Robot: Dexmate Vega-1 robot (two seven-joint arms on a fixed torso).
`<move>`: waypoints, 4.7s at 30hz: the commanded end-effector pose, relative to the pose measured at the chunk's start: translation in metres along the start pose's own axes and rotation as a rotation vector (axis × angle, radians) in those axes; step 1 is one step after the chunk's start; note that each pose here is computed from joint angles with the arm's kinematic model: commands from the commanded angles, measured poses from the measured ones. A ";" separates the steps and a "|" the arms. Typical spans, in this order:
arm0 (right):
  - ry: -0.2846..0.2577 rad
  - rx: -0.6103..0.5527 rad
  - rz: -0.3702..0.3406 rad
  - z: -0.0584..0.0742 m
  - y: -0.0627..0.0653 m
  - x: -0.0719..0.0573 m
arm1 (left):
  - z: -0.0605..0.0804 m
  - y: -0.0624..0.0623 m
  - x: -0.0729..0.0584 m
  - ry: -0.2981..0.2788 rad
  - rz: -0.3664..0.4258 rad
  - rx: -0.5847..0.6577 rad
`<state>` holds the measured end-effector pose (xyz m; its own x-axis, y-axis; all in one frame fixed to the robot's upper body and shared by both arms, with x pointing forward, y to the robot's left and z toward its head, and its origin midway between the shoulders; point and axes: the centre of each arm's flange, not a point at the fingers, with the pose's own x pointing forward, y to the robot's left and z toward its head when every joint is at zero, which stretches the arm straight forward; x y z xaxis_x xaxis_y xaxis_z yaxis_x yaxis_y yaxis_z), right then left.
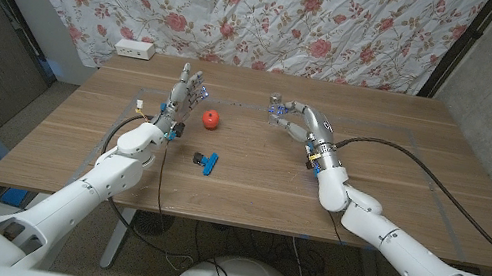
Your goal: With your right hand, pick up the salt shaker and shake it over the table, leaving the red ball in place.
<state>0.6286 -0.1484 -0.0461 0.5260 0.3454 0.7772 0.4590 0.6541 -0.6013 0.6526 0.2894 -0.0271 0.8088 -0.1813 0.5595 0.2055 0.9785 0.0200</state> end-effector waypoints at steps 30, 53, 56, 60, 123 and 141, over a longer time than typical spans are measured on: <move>0.058 0.009 0.062 -0.011 0.039 -0.005 | 0.000 0.000 0.000 0.000 0.000 0.000; 0.067 -0.060 0.083 -0.008 0.052 -0.006 | 0.000 0.000 0.000 0.000 0.000 0.000; 0.065 -0.068 0.088 -0.008 0.054 -0.006 | 0.000 0.000 0.000 0.000 0.000 0.000; 0.067 -0.078 0.095 -0.008 0.054 -0.007 | 0.000 0.000 0.000 0.000 0.000 0.000; 0.110 -0.177 0.178 -0.025 0.060 -0.024 | 0.000 0.000 0.000 0.001 -0.005 0.000; 0.108 -0.171 0.200 -0.028 0.056 -0.026 | 0.000 0.000 0.000 0.001 -0.005 0.000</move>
<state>0.6608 -0.1360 -0.1068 0.6821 0.3707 0.6303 0.4580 0.4554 -0.7635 0.6528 0.2897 -0.0273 0.8083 -0.1864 0.5585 0.2095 0.9775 0.0230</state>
